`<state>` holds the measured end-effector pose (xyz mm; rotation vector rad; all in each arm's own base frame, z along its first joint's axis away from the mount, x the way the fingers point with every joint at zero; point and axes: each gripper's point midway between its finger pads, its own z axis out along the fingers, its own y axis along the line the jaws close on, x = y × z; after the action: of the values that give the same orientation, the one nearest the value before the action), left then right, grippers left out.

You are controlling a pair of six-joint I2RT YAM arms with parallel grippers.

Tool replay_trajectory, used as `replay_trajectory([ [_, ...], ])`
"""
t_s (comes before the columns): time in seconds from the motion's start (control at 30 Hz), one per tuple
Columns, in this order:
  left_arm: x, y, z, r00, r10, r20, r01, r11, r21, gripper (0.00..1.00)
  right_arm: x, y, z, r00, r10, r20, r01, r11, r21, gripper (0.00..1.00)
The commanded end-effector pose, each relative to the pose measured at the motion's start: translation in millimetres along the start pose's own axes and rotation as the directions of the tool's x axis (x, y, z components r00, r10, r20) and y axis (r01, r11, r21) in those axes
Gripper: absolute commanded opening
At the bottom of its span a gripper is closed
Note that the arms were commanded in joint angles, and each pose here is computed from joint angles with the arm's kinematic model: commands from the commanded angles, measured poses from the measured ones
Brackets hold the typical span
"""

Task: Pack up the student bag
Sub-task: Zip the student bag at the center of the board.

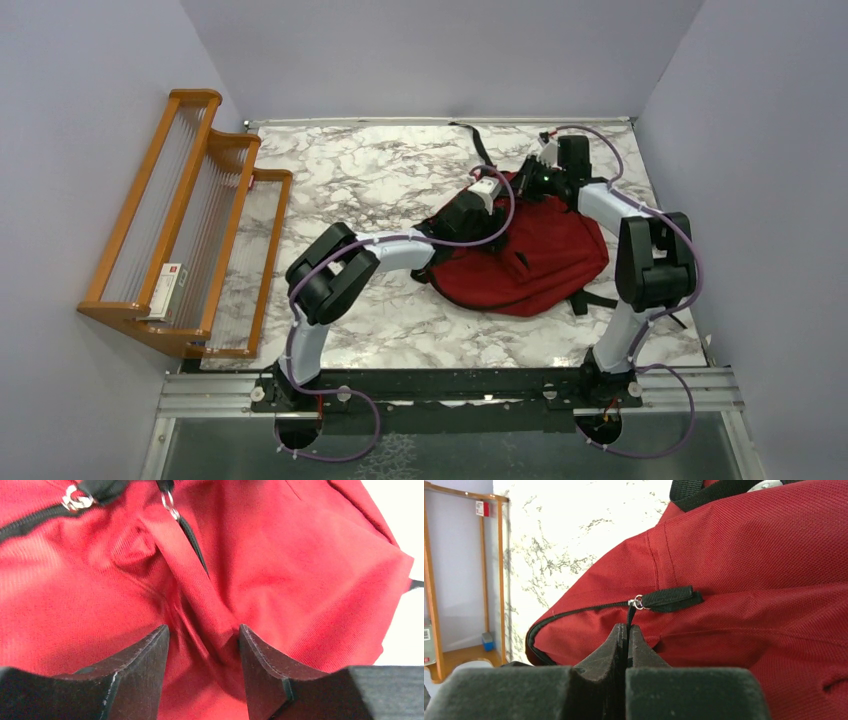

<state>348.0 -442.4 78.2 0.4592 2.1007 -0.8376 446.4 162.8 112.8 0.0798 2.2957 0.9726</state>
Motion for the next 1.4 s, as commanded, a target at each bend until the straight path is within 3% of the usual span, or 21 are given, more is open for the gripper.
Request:
replay_trajectory([
  [0.0,15,-14,-39,0.99,-0.086,-0.114,0.096,0.991,0.088,0.55,-41,38,-19,0.983,-0.09,0.158,0.106,0.99,-0.092,0.01],
  [0.13,-8,2,-66,0.979,-0.189,-0.073,0.198,0.97,0.142,0.57,-40,52,-27,0.975,-0.129,0.182,0.157,0.977,-0.145,0.01],
  [0.23,-25,15,-85,0.984,-0.174,-0.044,0.179,0.971,0.158,0.57,-31,60,-30,0.97,-0.166,0.176,0.201,0.958,-0.204,0.01],
  [0.43,-69,40,-118,1.0,-0.005,0.026,0.002,0.994,0.113,0.57,-11,80,-38,0.957,-0.244,0.16,0.286,0.889,-0.358,0.01],
  [0.57,-91,51,-130,0.985,0.158,0.069,-0.162,0.984,0.069,0.57,-3,93,-46,0.945,-0.282,0.163,0.325,0.838,-0.437,0.01],
  [0.73,-97,57,-123,0.937,0.334,0.106,-0.343,0.935,0.087,0.6,5,106,-51,0.935,-0.311,0.173,0.356,0.797,-0.489,0.01],
  [0.9,-102,42,-112,0.852,0.491,0.182,-0.521,0.832,0.191,0.61,6,114,-48,0.919,-0.347,0.185,0.393,0.79,-0.471,0.01],
  [1.17,-100,22,-85,0.751,0.578,0.318,-0.66,0.674,0.332,0.61,2,116,-54,0.914,-0.35,0.203,0.405,0.802,-0.44,0.01],
  [1.37,-102,13,-76,0.685,0.612,0.394,-0.728,0.598,0.336,0.61,5,118,-57,0.916,-0.35,0.196,0.401,0.801,-0.444,0.01],
])
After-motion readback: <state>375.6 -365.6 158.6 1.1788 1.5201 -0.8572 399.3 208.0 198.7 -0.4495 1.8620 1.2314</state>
